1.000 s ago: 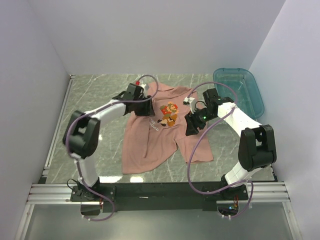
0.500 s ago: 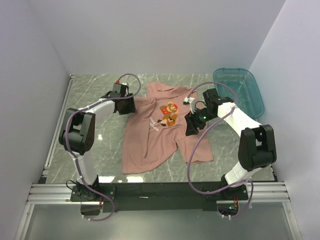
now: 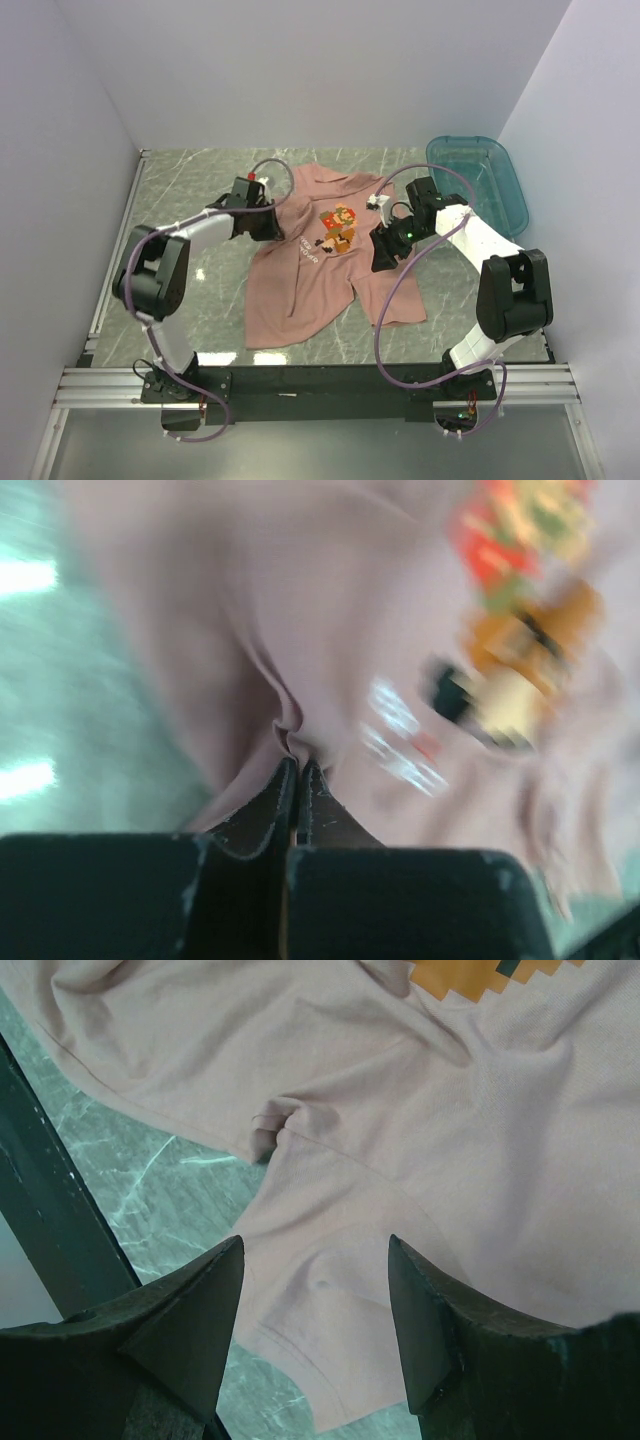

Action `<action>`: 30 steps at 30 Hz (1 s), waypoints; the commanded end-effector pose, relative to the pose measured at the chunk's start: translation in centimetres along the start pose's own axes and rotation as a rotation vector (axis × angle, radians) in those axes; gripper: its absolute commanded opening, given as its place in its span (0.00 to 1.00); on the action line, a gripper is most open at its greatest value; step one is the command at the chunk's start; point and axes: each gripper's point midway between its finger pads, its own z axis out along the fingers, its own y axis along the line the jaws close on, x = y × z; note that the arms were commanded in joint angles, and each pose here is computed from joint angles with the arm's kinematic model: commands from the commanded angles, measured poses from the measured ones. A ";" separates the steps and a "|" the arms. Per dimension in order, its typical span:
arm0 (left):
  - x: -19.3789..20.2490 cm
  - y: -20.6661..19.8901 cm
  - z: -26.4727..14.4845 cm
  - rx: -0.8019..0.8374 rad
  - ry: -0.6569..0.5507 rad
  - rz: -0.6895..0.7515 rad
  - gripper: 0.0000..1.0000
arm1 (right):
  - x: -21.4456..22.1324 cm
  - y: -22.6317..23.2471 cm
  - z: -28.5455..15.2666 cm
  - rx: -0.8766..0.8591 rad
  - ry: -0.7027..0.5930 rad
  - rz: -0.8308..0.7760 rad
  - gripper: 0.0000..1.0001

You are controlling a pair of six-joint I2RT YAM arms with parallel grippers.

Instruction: Fold and stack the t-shirts

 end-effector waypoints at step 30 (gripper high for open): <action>-2.7 -4.7 -3.2 0.006 -0.172 -0.112 0.45 | -0.8 0.0 -0.7 -0.002 -0.019 -0.025 0.66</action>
